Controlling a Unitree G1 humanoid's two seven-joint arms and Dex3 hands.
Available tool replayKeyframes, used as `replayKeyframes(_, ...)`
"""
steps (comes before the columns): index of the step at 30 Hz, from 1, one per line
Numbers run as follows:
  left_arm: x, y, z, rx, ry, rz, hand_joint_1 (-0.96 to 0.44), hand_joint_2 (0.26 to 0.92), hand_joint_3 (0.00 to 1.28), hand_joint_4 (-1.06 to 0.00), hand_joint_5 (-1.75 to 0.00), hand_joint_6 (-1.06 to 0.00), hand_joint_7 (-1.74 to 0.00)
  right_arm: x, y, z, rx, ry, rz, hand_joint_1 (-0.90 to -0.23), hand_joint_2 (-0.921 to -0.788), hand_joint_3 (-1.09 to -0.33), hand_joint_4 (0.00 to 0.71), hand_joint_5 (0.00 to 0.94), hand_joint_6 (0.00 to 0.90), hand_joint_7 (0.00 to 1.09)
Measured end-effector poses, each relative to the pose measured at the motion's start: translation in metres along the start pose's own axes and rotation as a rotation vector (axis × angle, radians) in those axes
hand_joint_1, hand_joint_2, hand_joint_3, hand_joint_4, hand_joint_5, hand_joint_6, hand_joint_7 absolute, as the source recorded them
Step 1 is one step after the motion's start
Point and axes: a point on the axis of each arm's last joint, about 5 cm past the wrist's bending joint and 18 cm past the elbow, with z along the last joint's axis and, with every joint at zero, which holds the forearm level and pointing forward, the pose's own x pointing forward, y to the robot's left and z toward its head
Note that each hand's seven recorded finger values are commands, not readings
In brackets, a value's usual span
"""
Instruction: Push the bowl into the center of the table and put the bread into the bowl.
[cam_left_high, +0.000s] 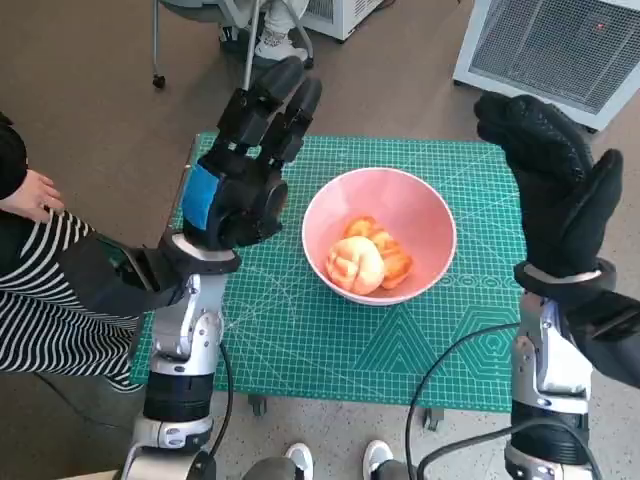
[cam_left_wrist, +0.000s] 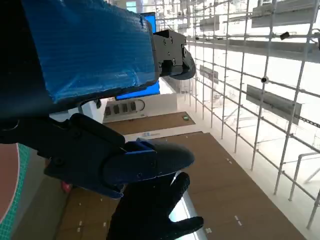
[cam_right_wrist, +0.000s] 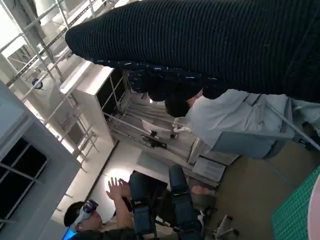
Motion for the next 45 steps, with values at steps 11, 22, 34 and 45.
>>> replayKeyframes(11,-0.0011,0.0022,0.0006,0.005,-0.014,0.016,-0.76,0.921,0.54,-0.12,-0.02,0.0,-0.48,0.0018,0.0004,0.0008,0.003,0.004,0.003,-0.719,-0.921,-0.8,0.144,0.0,0.048,0.49)
replayKeyframes(22,-0.0008,0.0009,0.0002,0.002,-0.019,0.025,-0.74,0.921,0.51,-0.13,-0.03,0.0,-0.54,0.0031,0.0011,0.0008,0.006,0.009,0.008,-0.72,-0.921,-0.801,0.14,0.0,0.044,0.49)
replayKeyframes(34,-0.0012,-0.0035,0.0033,0.009,-0.029,0.018,-0.77,0.921,0.48,-0.13,-0.03,0.0,-0.56,0.004,0.0037,-0.0002,0.013,0.01,0.011,-0.723,-0.921,-0.803,0.14,0.001,0.03,0.49)
replayKeyframes(45,-0.0028,-0.004,0.0025,0.012,-0.019,0.018,-0.76,0.921,0.48,-0.13,-0.04,0.0,-0.57,0.004,0.0041,-0.0004,0.019,0.011,0.011,-0.72,-0.921,-0.802,0.141,0.001,0.031,0.49)
